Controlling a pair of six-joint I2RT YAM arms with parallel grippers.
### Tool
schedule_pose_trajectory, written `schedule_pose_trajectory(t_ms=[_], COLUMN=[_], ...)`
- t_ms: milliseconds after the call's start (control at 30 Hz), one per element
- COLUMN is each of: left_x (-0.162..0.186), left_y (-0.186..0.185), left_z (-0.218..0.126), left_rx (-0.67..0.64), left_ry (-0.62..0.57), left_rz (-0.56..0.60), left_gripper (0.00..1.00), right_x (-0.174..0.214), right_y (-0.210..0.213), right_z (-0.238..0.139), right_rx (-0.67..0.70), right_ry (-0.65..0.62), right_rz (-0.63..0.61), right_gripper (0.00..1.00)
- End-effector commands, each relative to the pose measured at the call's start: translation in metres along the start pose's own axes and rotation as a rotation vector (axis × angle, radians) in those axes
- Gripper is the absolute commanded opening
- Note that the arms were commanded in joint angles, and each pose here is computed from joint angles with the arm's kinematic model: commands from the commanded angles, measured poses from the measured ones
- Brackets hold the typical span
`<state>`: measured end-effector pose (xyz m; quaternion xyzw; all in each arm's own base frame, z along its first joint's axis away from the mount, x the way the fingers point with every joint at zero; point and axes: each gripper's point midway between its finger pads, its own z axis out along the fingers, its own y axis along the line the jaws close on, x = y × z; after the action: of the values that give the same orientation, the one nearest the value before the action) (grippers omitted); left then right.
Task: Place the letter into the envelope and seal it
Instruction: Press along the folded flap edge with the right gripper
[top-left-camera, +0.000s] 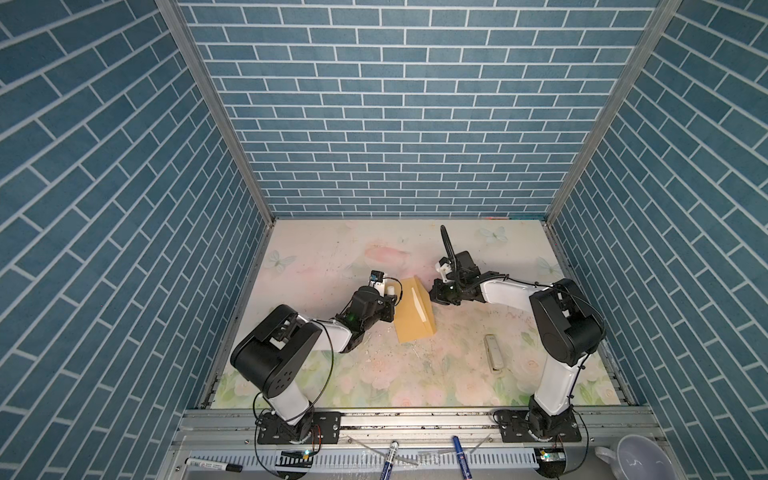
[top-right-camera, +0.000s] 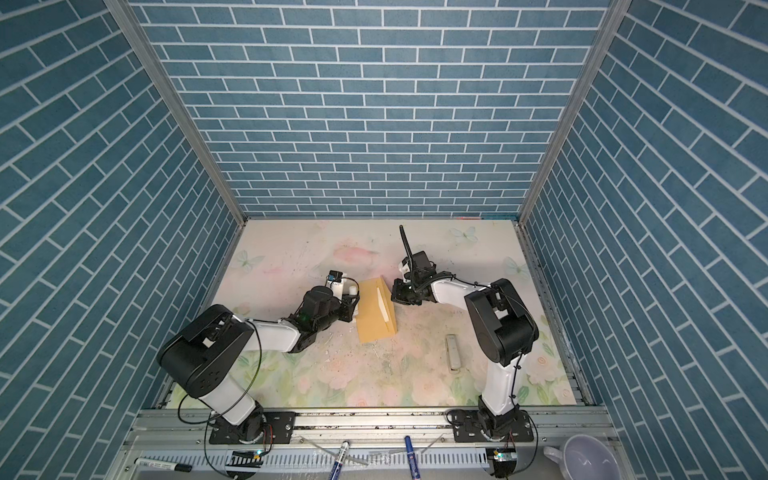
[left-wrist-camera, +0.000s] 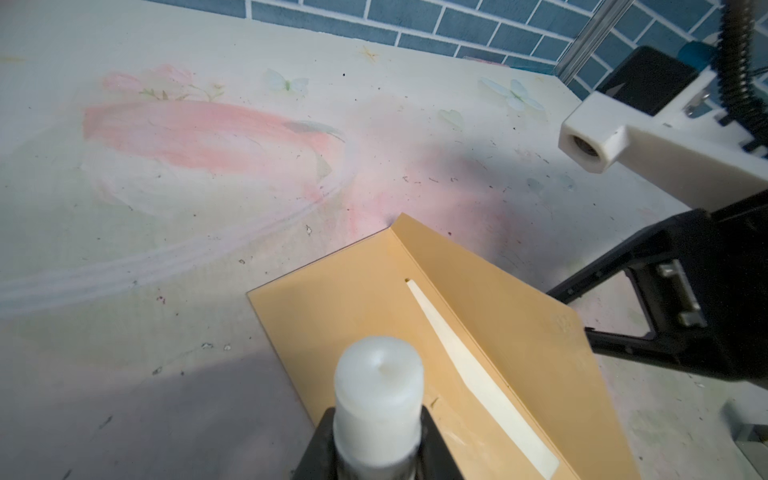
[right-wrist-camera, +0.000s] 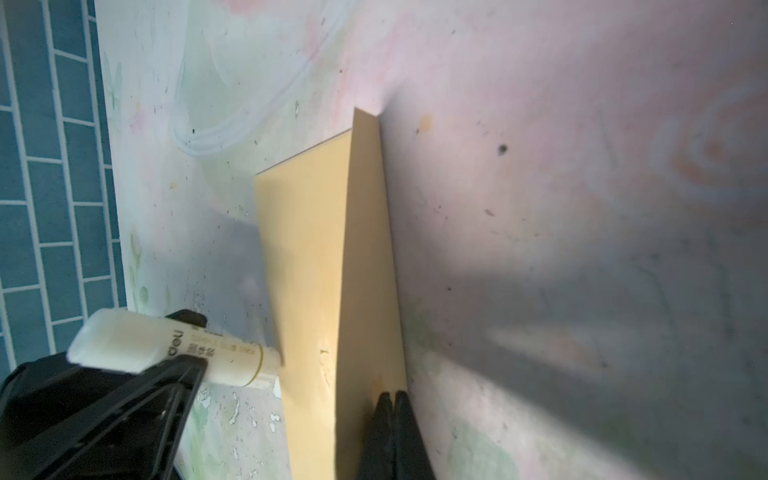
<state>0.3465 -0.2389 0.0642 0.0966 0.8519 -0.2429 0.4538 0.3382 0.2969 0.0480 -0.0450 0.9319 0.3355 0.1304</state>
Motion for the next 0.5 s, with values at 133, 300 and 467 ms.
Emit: schedule_pose_trajectory(t_ms=[133, 300, 467], left_x=[0.012, 0.016, 0.015], left_y=[0.005, 0.007, 0.007], left_z=[0.002, 0.003, 0.003], left_rx=[-0.013, -0.018, -0.016], left_ry=[0.009, 0.014, 0.011], left_rz=[-0.007, -0.009, -0.011], left_gripper=[0.0, 0.0, 0.0], right_x=[-0.01, -0.008, -0.004], right_y=[0.031, 0.037, 0.04], right_z=[0.014, 0.024, 0.034], right_rx=[-0.076, -0.089, -0.09], right_ry=[-0.008, 0.008, 0.025], right_rz=[0.003, 0.006, 0.006], right_gripper=[0.02, 0.02, 0.02])
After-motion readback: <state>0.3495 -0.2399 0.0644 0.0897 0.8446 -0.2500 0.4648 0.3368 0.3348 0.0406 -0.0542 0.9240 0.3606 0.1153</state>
